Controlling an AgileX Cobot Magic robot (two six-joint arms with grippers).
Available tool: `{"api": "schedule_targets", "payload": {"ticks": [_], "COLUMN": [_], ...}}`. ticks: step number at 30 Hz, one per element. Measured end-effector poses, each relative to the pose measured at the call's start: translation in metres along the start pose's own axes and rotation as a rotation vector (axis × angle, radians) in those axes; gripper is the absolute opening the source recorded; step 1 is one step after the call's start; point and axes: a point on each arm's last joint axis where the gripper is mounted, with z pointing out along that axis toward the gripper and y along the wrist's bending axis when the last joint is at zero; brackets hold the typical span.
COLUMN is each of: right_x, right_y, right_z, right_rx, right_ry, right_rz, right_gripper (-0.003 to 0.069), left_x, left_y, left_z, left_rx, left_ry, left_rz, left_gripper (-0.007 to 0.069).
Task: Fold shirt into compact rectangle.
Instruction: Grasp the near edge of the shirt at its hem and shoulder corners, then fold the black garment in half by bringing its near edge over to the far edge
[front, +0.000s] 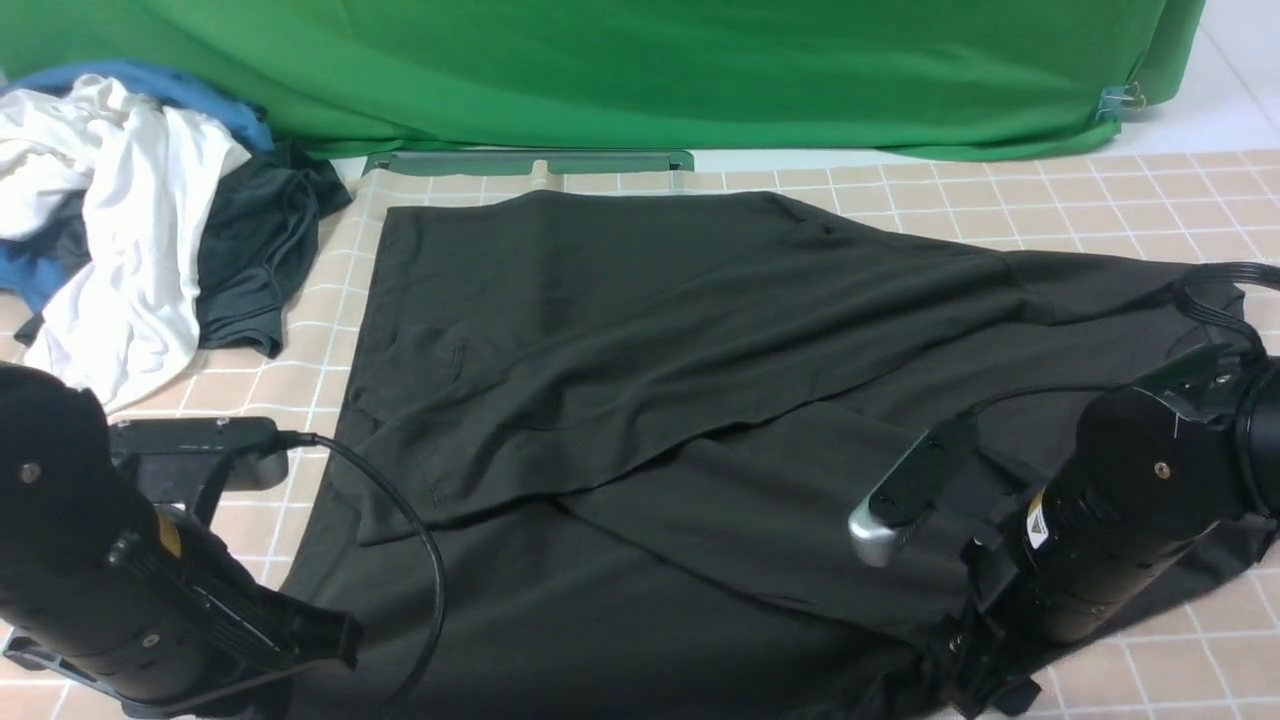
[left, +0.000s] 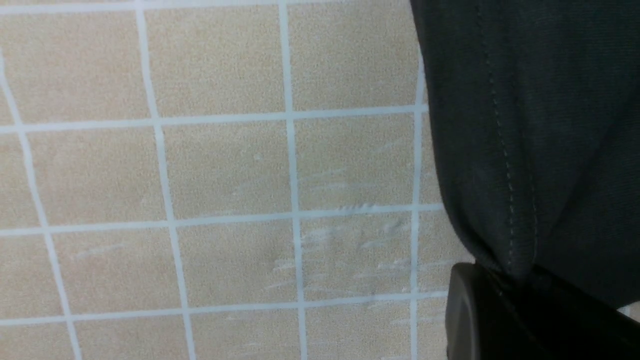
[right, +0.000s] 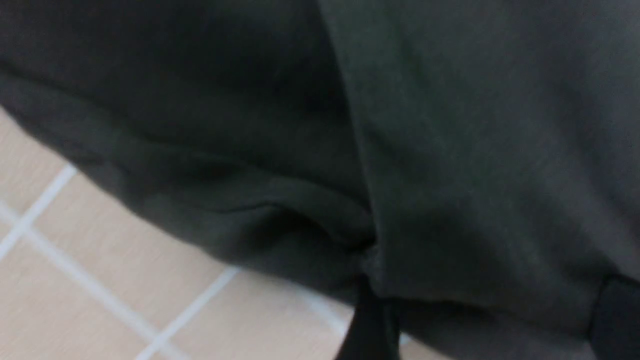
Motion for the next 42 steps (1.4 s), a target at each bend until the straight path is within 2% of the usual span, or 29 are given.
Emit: {"api": "schedule_targets", "payload": {"ticks": [1, 2, 5, 6, 7, 13, 18, 23, 28, 31, 35, 36, 39, 42], "right_x": [-0.001, -0.001, -0.003, -0.004, -0.003, 0.004, 0.006, -0.013, -0.040, -0.068, -0.104, -0.106, -0.136, -0.156], "right_y": [-0.001, -0.002, -0.003, -0.003, -0.004, -0.001, 0.000, -0.014, -0.049, -0.081, -0.119, -0.121, -0.153, -0.172], "right_z": [0.000, 0.001, 0.001, 0.000, 0.000, -0.030, -0.068, -0.098, -0.106, -0.106, -0.094, -0.093, -0.070, -0.057], "right_rx": [0.007, 0.014, 0.027, 0.030, 0.032, 0.020, 0.048, 0.082, 0.122, 0.155, 0.186, 0.187, 0.206, 0.225], "right_ry": [-0.004, -0.007, -0.018, -0.015, -0.005, 0.034, -0.034, -0.098, -0.141, -0.170, -0.195, -0.196, -0.209, -0.239], "right_rz": [-0.010, -0.023, -0.038, -0.038, -0.041, -0.038, -0.045, -0.031, 0.017, 0.035, 0.048, 0.048, 0.054, 0.062], "right_gripper": [0.0506, 0.0435, 0.0176, 0.0116, 0.0090, 0.0082, 0.0082, 0.0082, 0.0082, 0.0082, 0.0082, 0.0082, 0.0082, 0.0082], "left_x": [0.000, -0.001, -0.002, -0.003, -0.004, -0.024, -0.048, -0.090, -0.138, -0.181, -0.226, -0.228, -0.267, -0.291], "left_y": [0.000, 0.000, -0.001, -0.001, -0.002, -0.009, -0.014, -0.012, -0.007, -0.003, 0.005, 0.005, 0.016, 0.023], "left_z": [0.000, 0.000, 0.000, -0.001, -0.003, -0.032, -0.063, -0.085, -0.087, -0.080, -0.062, -0.061, -0.036, -0.015], "left_rx": [0.001, 0.002, 0.007, 0.012, 0.015, 0.040, 0.056, 0.068, 0.074, 0.076, 0.074, 0.074, 0.071, 0.069], "left_ry": [-0.004, -0.010, -0.025, -0.027, -0.029, -0.106, -0.223, -0.311, -0.361, -0.390, -0.400, -0.399, -0.403, -0.408], "left_rz": [0.000, 0.000, -0.001, -0.004, -0.005, -0.037, -0.081, -0.131, -0.160, -0.184, -0.215, -0.215, -0.244, -0.259], "left_gripper": [0.0035, 0.0035, 0.0035, 0.0035, 0.0035, 0.0035, 0.0035, 0.0035, 0.0035, 0.0035, 0.0035, 0.0035, 0.0035, 0.0035]}}
